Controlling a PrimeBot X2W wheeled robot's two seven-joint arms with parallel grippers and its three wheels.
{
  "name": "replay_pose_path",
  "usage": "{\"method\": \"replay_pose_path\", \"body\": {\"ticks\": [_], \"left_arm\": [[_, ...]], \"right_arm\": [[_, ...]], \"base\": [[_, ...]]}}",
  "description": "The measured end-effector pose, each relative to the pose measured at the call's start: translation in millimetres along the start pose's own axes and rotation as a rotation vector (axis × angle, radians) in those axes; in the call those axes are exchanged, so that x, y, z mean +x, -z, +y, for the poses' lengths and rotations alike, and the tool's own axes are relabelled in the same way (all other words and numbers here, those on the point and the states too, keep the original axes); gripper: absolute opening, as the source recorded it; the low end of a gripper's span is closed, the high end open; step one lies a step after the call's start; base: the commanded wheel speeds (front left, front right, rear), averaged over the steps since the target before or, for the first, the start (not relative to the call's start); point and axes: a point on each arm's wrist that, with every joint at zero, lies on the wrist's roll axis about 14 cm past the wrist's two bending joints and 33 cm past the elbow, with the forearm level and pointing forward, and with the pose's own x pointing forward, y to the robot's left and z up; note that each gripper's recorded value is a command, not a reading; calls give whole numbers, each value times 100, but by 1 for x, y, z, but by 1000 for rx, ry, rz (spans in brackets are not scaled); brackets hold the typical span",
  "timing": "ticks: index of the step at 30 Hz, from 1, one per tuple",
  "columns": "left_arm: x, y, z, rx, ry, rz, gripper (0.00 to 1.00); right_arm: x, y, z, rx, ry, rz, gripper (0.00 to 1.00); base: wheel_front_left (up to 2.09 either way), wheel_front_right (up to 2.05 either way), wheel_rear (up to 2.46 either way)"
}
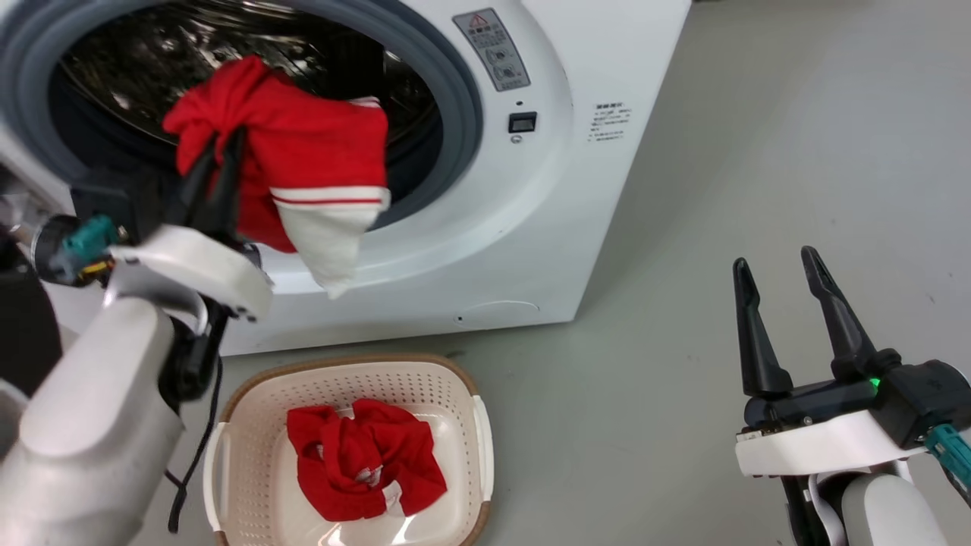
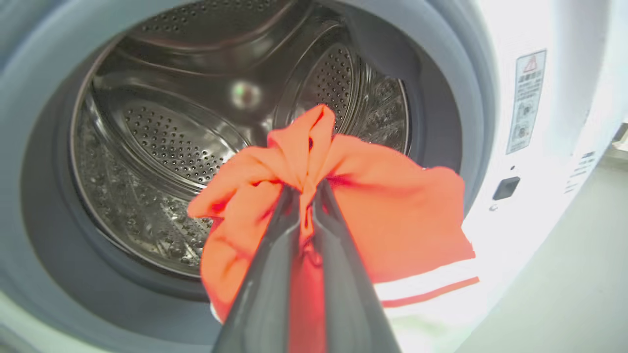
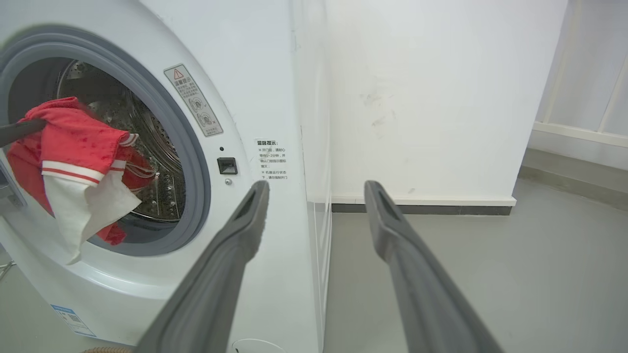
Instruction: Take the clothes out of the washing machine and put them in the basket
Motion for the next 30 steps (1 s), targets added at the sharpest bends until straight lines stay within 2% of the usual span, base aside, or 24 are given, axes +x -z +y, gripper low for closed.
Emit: {"method": "replay_pose_path", "body": {"ticks": [8, 15, 22, 30], "left_arm": [[-54, -22, -12, -9, -17, -70, 0], [-98, -11, -25, -31, -9, -10, 0], [-123, 43, -38, -90, 8, 176, 0], [-137, 133, -55, -185, 51, 423, 0]], "right_arm": [[1, -12, 8, 1, -23, -37, 100], [6, -13, 20, -1, -59, -43, 100], [13, 0, 33, -6, -100, -15, 100], [26, 20, 30, -5, -96, 22, 100]], "base": [[0, 0, 0], [0, 0, 0], [0, 0, 0], [0, 0, 0]]}}
